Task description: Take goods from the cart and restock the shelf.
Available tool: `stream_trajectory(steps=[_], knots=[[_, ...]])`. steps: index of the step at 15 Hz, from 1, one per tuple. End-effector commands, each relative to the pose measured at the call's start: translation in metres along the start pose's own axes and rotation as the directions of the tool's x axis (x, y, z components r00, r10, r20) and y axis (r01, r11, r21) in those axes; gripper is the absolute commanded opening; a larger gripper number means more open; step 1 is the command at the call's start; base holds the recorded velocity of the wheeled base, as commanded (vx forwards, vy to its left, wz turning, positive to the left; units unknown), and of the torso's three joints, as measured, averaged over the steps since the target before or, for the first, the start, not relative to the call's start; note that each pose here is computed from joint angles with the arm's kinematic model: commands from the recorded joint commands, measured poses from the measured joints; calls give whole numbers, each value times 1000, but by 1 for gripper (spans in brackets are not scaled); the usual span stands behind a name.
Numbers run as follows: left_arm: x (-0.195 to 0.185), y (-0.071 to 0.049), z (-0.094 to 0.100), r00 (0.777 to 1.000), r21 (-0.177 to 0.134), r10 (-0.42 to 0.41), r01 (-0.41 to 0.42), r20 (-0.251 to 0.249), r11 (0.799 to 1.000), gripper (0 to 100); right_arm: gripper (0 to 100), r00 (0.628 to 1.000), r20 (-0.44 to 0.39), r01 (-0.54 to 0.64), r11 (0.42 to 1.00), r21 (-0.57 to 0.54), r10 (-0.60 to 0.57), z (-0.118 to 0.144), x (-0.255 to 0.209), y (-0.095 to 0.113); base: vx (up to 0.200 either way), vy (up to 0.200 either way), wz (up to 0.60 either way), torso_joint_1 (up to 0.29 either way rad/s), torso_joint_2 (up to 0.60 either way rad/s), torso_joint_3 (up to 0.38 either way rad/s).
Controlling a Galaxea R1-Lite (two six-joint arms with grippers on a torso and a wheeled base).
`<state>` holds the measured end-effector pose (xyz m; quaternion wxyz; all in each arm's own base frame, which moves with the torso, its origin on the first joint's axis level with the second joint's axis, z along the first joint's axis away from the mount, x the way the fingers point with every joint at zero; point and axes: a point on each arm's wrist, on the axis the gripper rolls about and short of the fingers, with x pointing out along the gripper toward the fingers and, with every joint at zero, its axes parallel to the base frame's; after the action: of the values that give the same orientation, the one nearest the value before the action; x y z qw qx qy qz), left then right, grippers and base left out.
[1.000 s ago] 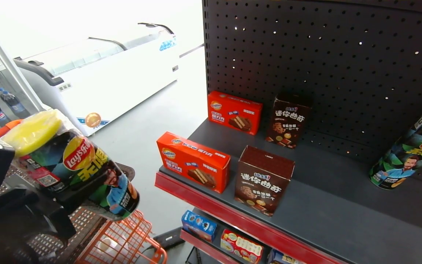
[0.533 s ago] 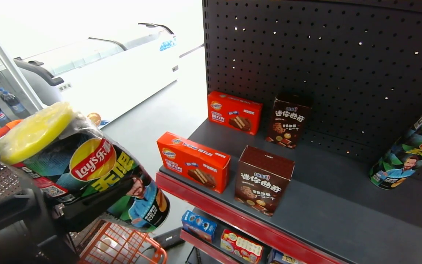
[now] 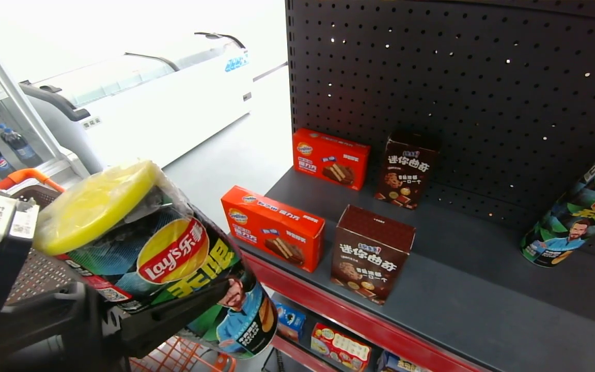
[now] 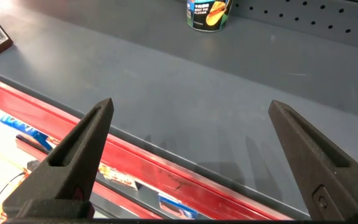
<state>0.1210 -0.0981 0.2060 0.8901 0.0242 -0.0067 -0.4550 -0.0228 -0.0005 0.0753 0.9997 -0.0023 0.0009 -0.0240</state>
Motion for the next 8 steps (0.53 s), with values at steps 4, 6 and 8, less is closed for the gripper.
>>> stream_trajectory(steps=[4, 6, 8], knots=[[1, -11, -4, 988, -6, -153, 153, -8, 988, 0, 100, 1000, -1, -1, 1000, -3, 1, 0, 0, 0, 0, 0, 0, 0, 0, 0], [2, -16, -4, 974, -6, -227, 227, -5, 974, 0, 100, 1000, 0, -1, 1000, 0, 1, 0, 0, 0, 0, 0, 0, 0, 0, 0], [3, -16, -3, 971, -5, -241, 241, -4, 971, 0, 100, 1000, -1, -1, 1000, 0, 1, 0, 0, 0, 0, 0, -600, 2, 0, 5]])
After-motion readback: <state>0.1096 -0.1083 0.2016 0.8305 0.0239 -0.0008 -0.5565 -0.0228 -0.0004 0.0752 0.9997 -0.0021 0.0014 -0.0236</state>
